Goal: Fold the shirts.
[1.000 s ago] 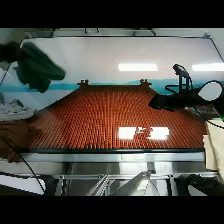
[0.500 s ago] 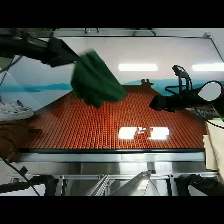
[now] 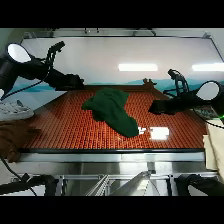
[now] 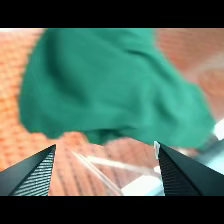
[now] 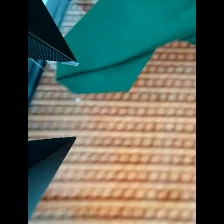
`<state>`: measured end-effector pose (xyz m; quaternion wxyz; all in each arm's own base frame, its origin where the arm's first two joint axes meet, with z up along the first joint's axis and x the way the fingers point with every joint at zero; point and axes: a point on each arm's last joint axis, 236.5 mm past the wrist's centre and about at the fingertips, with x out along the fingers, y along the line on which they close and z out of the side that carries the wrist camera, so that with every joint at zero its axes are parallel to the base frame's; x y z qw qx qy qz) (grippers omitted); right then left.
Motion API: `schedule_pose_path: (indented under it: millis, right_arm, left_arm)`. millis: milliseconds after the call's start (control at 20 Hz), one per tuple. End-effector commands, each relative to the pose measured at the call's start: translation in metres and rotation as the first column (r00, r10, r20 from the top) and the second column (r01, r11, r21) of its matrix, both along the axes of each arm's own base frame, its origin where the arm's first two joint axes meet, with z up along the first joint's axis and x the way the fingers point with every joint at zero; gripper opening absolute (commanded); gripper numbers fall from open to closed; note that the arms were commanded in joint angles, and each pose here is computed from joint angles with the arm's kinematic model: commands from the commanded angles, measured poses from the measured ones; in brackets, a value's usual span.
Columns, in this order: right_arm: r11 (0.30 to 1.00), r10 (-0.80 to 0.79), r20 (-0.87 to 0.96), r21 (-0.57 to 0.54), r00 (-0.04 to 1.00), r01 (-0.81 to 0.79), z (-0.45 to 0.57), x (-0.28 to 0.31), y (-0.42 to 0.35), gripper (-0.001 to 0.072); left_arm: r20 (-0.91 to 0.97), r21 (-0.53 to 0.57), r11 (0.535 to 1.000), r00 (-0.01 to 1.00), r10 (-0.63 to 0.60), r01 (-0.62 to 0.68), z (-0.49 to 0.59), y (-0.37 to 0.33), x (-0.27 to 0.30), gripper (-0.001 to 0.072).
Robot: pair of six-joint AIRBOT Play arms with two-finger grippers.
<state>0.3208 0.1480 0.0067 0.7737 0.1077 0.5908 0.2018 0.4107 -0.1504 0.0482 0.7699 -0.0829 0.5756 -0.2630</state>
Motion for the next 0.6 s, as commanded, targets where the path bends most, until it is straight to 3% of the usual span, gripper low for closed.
schedule_pose_path:
  millis: [0, 250, 350, 400, 550]
  right_arm:
    - [0.990, 0.093, 0.067, 0.104, 0.993, -0.099, -0.008, 0.017, 0.029, 0.0504]
    - [0.962, -0.052, 0.056, 0.271, 0.997, 0.035, -0.046, 0.081, 0.059, 0.0499]
    - [0.944, -0.073, -0.007, 0.321, 0.997, 0.072, -0.064, 0.099, 0.072, 0.0401]
    - [0.935, -0.075, -0.032, 0.345, 0.997, 0.081, -0.071, 0.106, 0.081, 0.0368]
    - [0.923, -0.062, -0.074, 0.375, 0.995, 0.085, -0.088, 0.119, 0.098, 0.0368]
  left_arm:
    - [-0.032, 0.034, 0.991, 0.991, 0.133, -0.132, -0.054, 0.038, 0.016, 0.0720]
    - [-0.263, 0.054, 0.996, 0.961, 0.089, -0.077, -0.127, 0.054, -0.020, 0.0703]
    - [-0.281, 0.052, 0.997, 0.957, 0.070, -0.058, -0.136, 0.054, -0.023, 0.0702]
    - [-0.277, 0.036, 0.998, 0.959, 0.057, -0.048, -0.136, 0.050, -0.022, 0.0703]
    - [-0.258, -0.118, 0.992, 0.966, 0.007, -0.038, -0.129, 0.020, -0.015, 0.0703]
